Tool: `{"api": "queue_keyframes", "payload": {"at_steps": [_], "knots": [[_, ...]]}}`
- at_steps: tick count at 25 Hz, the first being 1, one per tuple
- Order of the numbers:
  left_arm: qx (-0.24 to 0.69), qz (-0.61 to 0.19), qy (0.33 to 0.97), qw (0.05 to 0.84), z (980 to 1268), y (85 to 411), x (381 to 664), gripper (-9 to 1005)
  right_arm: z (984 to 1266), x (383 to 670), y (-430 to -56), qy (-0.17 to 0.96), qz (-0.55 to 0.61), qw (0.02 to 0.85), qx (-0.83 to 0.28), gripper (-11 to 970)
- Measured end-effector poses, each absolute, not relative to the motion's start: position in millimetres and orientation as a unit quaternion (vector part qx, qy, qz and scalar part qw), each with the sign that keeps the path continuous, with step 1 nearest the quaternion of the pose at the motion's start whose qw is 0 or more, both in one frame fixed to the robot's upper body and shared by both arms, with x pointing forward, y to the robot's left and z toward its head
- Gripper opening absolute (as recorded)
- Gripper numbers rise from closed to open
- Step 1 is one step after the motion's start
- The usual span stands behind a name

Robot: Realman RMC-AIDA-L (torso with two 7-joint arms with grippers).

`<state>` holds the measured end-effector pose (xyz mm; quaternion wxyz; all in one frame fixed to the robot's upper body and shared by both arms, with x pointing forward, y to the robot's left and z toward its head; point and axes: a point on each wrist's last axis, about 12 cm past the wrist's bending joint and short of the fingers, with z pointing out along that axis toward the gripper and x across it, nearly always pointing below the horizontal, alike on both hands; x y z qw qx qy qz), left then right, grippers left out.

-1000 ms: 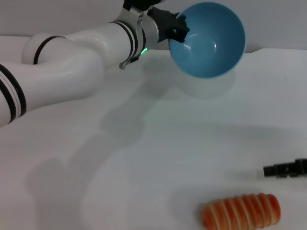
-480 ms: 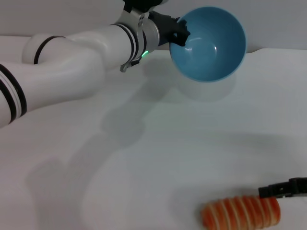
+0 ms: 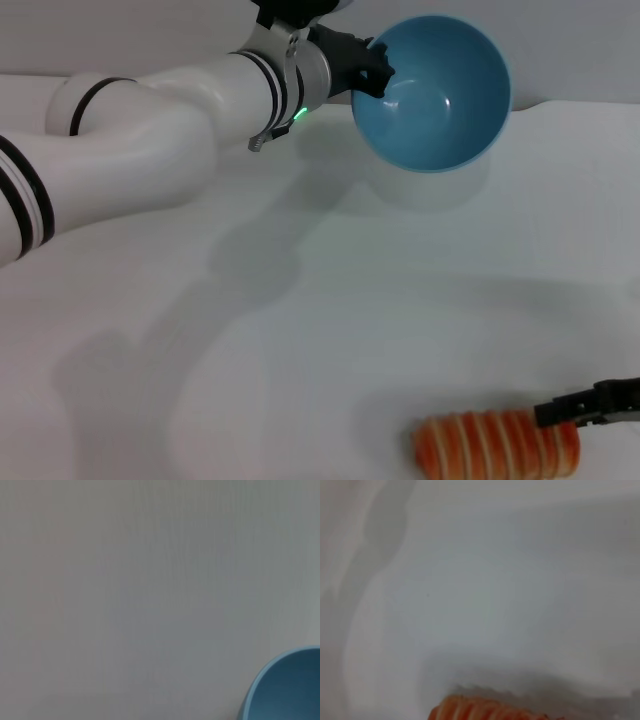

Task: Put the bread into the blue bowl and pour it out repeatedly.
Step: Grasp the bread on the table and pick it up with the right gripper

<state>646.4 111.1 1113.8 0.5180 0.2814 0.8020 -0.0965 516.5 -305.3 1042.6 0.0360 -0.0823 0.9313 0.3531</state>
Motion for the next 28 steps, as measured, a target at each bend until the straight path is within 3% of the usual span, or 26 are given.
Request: {"api": "queue_keyframes", "payload": {"at_steps": [17, 24, 28], "knots": [[0.277, -0.094, 0.803, 0.52, 1111.6, 116.0, 646.1, -1, 1038.2, 516.3, -296.5, 0.935, 0.344, 0.003, -0.086, 559], [0.276, -0.095, 0.802, 0.521, 1112.1, 115.4, 645.9, 0, 1038.7, 516.0, -295.8, 0.936, 0.338, -0.006, -0.097, 386], [0.276, -0.095, 0.802, 0.521, 1111.7, 115.5, 645.8, 0, 1041.5, 517.3, -296.0, 0.935, 0.339, -0.004, -0.103, 351]]}}
